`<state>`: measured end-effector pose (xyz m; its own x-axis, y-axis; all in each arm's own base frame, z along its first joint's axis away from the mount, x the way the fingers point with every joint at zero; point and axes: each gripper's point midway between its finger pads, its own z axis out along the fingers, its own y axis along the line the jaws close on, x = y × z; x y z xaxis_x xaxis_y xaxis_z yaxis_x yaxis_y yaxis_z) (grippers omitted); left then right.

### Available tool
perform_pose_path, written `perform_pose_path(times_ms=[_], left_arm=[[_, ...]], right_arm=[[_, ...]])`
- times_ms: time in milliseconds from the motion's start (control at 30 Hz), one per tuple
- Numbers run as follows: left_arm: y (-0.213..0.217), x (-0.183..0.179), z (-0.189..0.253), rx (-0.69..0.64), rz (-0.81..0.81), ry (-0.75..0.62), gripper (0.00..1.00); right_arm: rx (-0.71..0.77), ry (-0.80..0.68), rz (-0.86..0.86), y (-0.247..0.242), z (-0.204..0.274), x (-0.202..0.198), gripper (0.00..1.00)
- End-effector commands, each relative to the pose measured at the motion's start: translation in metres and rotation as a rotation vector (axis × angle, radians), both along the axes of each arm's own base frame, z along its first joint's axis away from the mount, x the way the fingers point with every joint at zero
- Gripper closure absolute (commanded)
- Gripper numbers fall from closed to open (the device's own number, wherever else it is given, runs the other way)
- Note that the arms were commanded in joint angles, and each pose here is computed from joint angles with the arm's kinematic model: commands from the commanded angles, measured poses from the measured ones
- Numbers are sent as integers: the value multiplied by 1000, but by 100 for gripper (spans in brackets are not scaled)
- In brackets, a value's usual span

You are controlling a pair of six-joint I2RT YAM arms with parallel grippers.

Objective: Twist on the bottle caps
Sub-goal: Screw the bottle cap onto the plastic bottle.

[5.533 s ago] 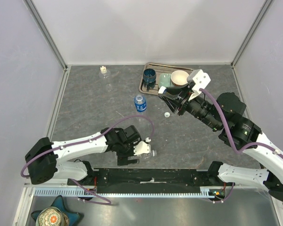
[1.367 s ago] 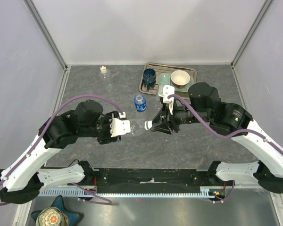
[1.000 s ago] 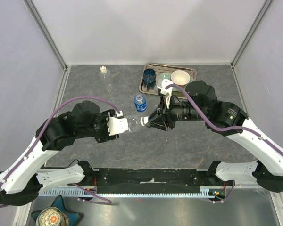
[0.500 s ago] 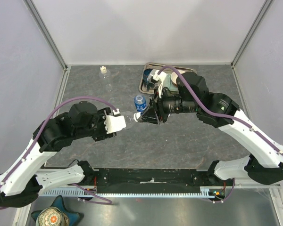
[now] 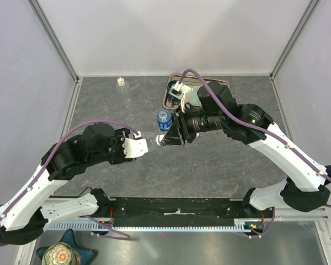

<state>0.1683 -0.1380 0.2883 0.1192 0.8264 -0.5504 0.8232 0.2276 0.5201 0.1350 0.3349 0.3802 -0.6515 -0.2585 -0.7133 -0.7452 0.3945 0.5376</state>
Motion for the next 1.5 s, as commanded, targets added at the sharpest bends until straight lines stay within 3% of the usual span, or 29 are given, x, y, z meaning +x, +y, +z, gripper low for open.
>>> perform_pose_path(times_ms=[0, 267, 533, 700, 1067, 1467], left_arm=[[-43, 35, 86, -350, 25, -255, 89], [-44, 32, 99, -453, 41, -272, 91], [-64, 9, 92, -557, -50, -150, 92], [-72, 16, 72, -505, -30, -92, 93], [-68, 26, 51, -428, -3, -108, 94], [-73, 15, 72, -527, -40, -106, 95]], right_arm=[[67, 185, 71, 21, 5, -28, 87], [109, 236, 66, 30, 7, -27, 85], [145, 118, 69, 34, 40, -17, 79], [-4, 75, 31, 29, 25, -6, 79], [-343, 16, -74, -13, -27, 10, 79], [-223, 58, -37, 11, -24, 4, 73]])
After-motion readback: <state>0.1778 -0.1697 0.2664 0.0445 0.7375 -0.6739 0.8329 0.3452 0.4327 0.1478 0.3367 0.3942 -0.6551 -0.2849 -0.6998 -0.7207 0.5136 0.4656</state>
